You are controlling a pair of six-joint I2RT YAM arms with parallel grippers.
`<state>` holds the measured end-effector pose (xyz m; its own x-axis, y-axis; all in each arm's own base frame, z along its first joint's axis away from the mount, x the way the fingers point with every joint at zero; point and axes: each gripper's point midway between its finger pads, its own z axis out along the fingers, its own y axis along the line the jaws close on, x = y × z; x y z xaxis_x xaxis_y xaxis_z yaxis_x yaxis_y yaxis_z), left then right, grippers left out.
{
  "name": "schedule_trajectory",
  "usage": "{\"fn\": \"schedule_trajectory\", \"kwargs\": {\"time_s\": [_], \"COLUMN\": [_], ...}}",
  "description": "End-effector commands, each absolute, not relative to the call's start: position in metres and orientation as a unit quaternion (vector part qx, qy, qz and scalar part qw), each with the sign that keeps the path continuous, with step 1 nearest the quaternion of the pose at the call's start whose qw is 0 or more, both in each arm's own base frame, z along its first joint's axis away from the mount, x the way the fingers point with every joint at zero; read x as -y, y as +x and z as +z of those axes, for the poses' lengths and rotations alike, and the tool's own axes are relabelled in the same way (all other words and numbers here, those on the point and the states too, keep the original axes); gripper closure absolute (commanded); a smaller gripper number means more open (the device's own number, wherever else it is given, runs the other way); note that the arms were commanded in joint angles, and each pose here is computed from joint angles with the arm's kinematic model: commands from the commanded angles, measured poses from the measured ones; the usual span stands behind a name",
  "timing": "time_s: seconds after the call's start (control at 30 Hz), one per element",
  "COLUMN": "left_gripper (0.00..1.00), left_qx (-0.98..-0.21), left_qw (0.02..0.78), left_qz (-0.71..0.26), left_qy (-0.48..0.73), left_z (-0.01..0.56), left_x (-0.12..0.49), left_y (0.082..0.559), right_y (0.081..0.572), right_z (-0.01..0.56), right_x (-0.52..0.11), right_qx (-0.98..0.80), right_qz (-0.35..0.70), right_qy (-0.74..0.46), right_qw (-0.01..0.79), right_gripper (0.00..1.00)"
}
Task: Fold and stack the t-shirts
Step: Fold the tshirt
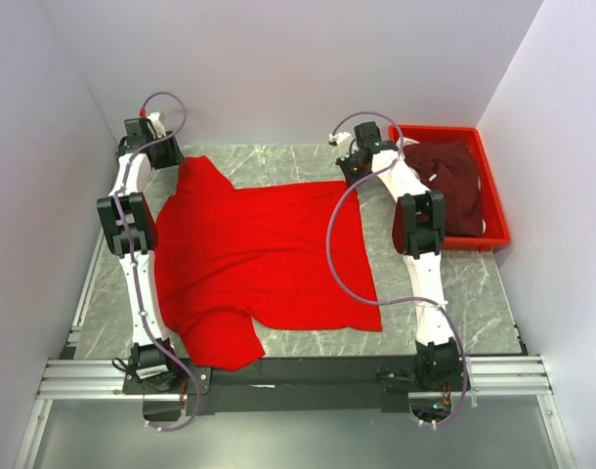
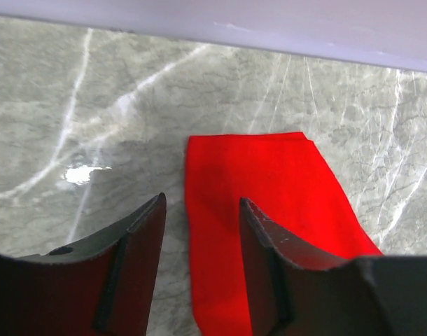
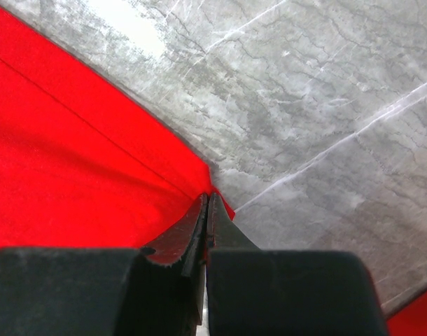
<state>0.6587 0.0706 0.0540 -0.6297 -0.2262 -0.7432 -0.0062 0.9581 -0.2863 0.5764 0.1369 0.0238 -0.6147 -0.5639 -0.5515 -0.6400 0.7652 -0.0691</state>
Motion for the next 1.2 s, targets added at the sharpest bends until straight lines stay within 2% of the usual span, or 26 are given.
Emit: {"fn": "schedule_trajectory", "kwargs": {"time_s": [0.0,0.3,0.33,0.4,0.5,0.63,0.87,1.17], "left_gripper": [0.49,0.53,0.61,0.68,0.87,1.0,1.0,1.0], "left_qx": [-0.9,-0.919,-0.918,-0.915,-0.902,-0.873,-0.826,-0.807], "left_qw": [0.409,0.368,0.371,0.377,0.405,0.463,0.533,0.549], "left_qz": [-0.133,-0.121,-0.12,-0.128,-0.135,-0.149,-0.178,-0.206], "left_qy": [-0.069,-0.077,-0.076,-0.07,-0.059,-0.032,0.041,0.076], "left_z": [0.045,0.01,0.011,0.015,0.036,0.085,0.169,0.204], "left_x": [-0.058,-0.046,-0.045,-0.042,-0.041,-0.04,-0.03,-0.032], "left_y": [0.66,0.648,0.65,0.653,0.662,0.673,0.667,0.643], "right_y": [0.568,0.567,0.566,0.565,0.564,0.567,0.566,0.554], "right_z": [0.036,0.04,0.039,0.039,0.045,0.06,0.095,0.12], "right_x": [-0.122,-0.118,-0.119,-0.118,-0.118,-0.119,-0.122,-0.124], "right_qx": [-0.901,-0.901,-0.901,-0.9,-0.897,-0.889,-0.877,-0.872], "right_qz": [0.042,0.037,0.038,0.038,0.035,0.033,0.041,0.047], "right_qy": [-0.336,-0.338,-0.339,-0.342,-0.348,-0.356,-0.357,-0.362], "right_qw": [0.27,0.269,0.267,0.266,0.27,0.285,0.318,0.327], "right_gripper": [1.0,1.0,1.0,1.0,1.0,1.0,1.0,1.0]}}
